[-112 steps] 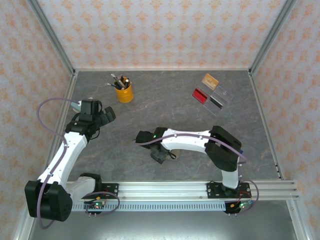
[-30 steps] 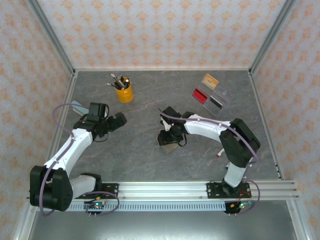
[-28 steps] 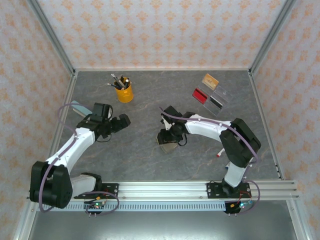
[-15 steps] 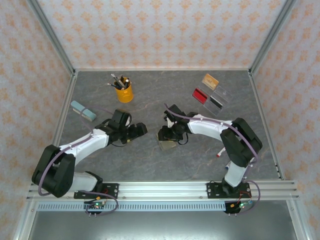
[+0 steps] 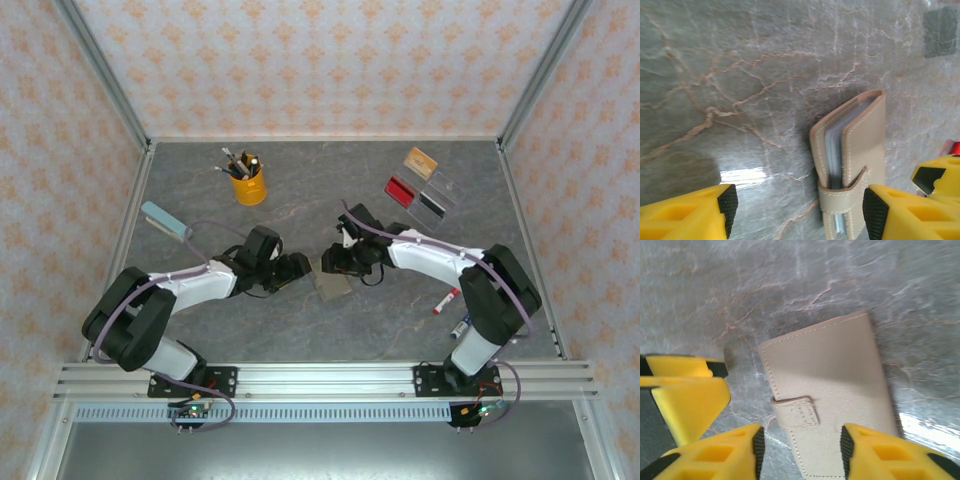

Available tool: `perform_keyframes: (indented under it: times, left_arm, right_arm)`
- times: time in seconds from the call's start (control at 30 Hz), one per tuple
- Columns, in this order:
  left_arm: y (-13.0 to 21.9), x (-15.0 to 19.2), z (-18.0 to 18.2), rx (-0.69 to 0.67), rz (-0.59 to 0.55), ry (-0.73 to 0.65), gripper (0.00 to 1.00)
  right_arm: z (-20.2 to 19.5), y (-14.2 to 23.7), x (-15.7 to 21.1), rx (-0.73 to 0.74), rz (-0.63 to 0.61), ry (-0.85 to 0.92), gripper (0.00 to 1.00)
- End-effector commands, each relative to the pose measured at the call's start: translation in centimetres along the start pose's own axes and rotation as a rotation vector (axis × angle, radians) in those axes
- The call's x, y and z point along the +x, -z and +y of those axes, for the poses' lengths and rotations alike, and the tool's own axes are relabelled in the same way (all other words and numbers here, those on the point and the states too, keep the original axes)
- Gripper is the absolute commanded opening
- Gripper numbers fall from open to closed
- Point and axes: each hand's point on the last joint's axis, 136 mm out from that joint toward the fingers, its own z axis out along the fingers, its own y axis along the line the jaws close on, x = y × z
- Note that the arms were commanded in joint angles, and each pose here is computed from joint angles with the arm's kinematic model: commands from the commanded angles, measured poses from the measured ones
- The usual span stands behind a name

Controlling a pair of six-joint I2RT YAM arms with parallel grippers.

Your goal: Take the credit cards out of the card holder

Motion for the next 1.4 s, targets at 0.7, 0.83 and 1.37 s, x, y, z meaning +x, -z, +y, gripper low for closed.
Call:
perform_keyframes:
  times: [0.7,0.83,1.37]
  left_arm:
    - [-3.2,0.9,-3.7,0.179,0.082,0.051,0.51]
    - [-3.4,1.2,-4.5,0.211,0.112,0.033,0.47]
    - [-1.8,0.4,-3.8,0.063,0.086,-0.061,0.12]
  right_arm:
    - [-6.3,-2.4,1.8,0.243,0.054,-0.101,0.29]
    - [-6.3,-2.6,1.9,0.235,0.056,-0.113,0.29]
    - [-4.3,1.0,-1.0,0.180,-0.131,-0.135,0.36]
